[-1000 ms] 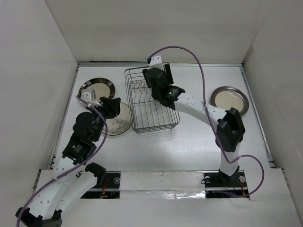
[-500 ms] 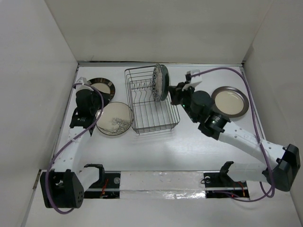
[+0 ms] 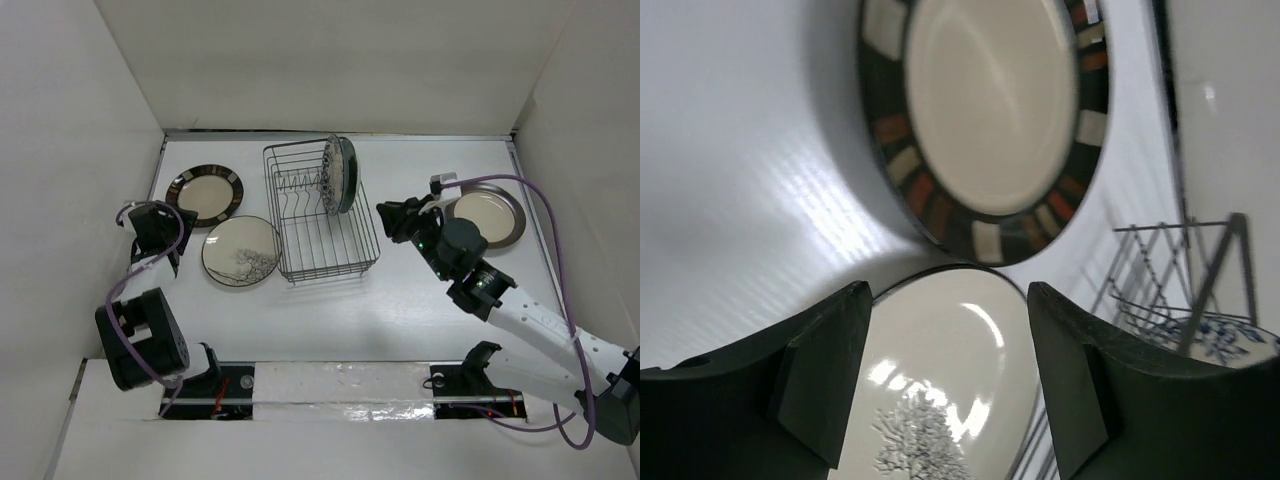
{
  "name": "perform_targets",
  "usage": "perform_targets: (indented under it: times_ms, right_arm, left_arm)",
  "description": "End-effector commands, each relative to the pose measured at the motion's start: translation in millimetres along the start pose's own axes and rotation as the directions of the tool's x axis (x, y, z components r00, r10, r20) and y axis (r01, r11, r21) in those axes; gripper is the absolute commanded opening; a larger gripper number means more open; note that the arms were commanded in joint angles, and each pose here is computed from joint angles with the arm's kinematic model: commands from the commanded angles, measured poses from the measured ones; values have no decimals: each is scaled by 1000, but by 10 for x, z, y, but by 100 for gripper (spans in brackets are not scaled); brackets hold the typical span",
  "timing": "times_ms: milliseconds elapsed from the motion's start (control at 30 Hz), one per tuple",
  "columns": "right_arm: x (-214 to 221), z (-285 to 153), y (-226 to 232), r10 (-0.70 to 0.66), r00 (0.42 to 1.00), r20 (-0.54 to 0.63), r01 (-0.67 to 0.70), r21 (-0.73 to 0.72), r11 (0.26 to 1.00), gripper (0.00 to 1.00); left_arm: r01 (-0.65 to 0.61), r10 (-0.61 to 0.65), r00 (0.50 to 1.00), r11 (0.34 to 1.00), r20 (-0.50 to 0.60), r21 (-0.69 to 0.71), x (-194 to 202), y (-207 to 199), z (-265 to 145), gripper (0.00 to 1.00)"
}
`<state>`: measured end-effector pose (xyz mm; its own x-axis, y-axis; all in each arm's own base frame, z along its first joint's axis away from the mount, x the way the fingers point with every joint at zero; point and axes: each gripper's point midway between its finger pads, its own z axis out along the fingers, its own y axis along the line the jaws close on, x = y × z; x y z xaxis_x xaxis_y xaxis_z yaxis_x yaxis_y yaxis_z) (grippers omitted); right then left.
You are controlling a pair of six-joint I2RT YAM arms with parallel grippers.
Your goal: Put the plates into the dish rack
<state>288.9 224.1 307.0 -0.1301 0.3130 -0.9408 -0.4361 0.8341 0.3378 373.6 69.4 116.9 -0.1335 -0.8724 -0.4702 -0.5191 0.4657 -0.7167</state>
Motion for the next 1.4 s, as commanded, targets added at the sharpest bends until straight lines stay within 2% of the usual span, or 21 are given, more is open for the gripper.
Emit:
perform_targets:
  times_ms: [0,167,333,833,900,967,1033,1133,1167,1200,1333,1367]
  right_arm:
    - [-213,-25,39,49,997,67,-45,-60,997,32]
    - [-174,-15,-12,75,996,51,-70,-87,994,32]
    - [-171,7,-92,83,995,46,-79,-78,994,32]
    - [-130,31,-251,71,997,40,-71,-25,997,32]
    - [-192,0,-320,65,996,58,-66,6,998,32]
    - [-221,-29,-336,62,996,69,-63,13,998,32]
    - [-263,-58,-355,65,995,81,-67,16,998,32]
    - [-291,-84,-345,66,994,86,-67,13,998,27]
    - [-296,-87,-343,66,994,87,-67,12,998,27]
    - [-300,-90,-339,66,994,88,-67,10,998,27]
    - [-283,-74,-303,67,994,82,-67,-1,998,26]
    - [-247,-56,-265,67,995,69,-66,-12,998,26]
  left_arm:
    - [23,-23,1000,1000,12,10,-60,13,132,60]
    - [58,-56,998,996,23,-61,-65,194,374,57]
    - [85,-88,996,989,-17,-117,54,390,633,56]
    - [131,-134,990,987,-30,-95,-43,278,1063,49]
    - [146,-146,989,985,-2,-89,-94,267,1083,44]
    - [170,-170,985,983,19,-72,-124,244,1094,31]
    - [179,-177,984,982,26,-66,-132,242,1105,26]
    - [194,-192,981,980,42,-41,-132,238,1093,12]
    - [201,-201,978,980,63,12,-188,149,1089,4]
    - [204,-206,976,979,72,27,-198,136,1077,0]
    - [213,-221,971,973,89,87,-222,98,993,0]
    - [203,-219,969,969,113,139,-295,-5,947,0]
